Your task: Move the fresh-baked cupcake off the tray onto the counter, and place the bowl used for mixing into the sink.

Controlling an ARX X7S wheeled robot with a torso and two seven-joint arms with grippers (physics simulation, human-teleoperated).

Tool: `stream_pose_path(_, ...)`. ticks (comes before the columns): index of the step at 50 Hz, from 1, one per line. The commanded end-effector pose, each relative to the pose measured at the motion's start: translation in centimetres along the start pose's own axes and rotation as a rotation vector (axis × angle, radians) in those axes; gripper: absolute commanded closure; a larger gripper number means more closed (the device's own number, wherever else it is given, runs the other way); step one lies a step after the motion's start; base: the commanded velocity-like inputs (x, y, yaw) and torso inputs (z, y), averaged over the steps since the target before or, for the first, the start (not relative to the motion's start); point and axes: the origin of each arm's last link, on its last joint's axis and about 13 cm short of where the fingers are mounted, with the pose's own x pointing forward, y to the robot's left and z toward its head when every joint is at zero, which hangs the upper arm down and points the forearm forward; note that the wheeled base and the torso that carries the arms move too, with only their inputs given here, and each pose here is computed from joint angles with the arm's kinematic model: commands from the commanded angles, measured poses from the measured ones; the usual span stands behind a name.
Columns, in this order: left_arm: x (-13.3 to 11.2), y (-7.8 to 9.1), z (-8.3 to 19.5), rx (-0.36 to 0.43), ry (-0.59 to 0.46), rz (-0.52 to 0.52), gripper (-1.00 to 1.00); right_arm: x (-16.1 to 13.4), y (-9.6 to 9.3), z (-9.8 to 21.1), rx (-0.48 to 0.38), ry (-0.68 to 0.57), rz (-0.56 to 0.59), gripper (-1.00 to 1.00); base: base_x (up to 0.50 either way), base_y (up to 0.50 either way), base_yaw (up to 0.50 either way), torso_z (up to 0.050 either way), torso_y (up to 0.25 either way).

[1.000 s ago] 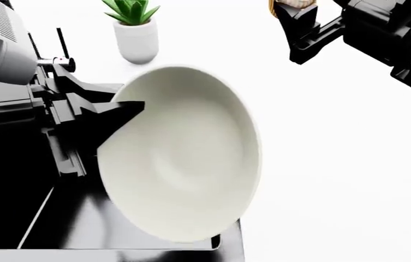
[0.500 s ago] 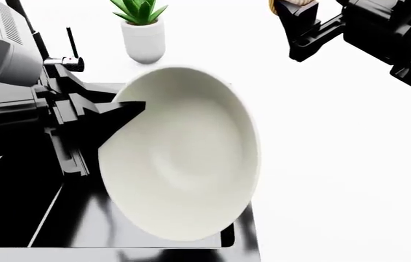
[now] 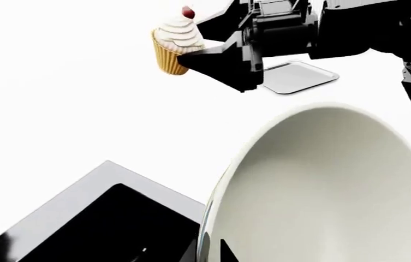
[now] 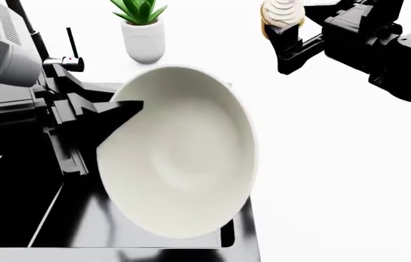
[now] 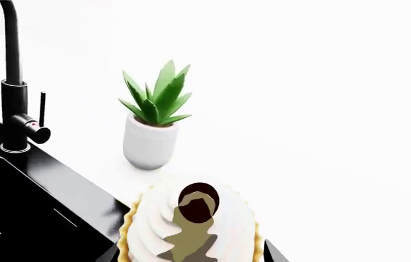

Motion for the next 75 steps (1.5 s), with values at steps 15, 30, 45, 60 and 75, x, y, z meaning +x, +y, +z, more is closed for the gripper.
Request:
stream_pose_path(15, -0.2, -0.1, 0.4, 0.012, -0.008, 0.014, 1.0, 0.8, -0.5, -4.0, 0.003, 0.239, -0.089, 1.0, 0.0, 0.0, 0.0, 0.0, 0.0)
stream_pose_path(30, -0.1, -0.2, 0.5, 0.013, -0.005, 0.016, 1.0, 0.7, -1.4, -5.2, 0.006, 0.286, -0.242, 1.0, 0.0, 0.0, 0.0, 0.0, 0.0)
stream_pose_path(45, -0.1, 0.1, 0.1, 0.013, 0.001, 0.016, 1.0, 0.4, -1.6, -5.9, -0.012, 0.351, -0.262, 1.0, 0.0, 0.0, 0.0, 0.0, 0.001)
stream_pose_path(60, 0.0, 0.2, 0.1, 0.02, -0.001, 0.019, 1.0, -0.1, -1.4, -6.7, -0.012, 0.424, -0.247, 1.0, 0.0, 0.0, 0.0, 0.0, 0.0)
stream_pose_path(75, 0.0, 0.1, 0.1, 0.022, 0.0, 0.022, 1.0, -0.3, -1.3, -7.5, -0.006, 0.46, -0.237, 1.0, 0.0, 0.0, 0.0, 0.0, 0.0)
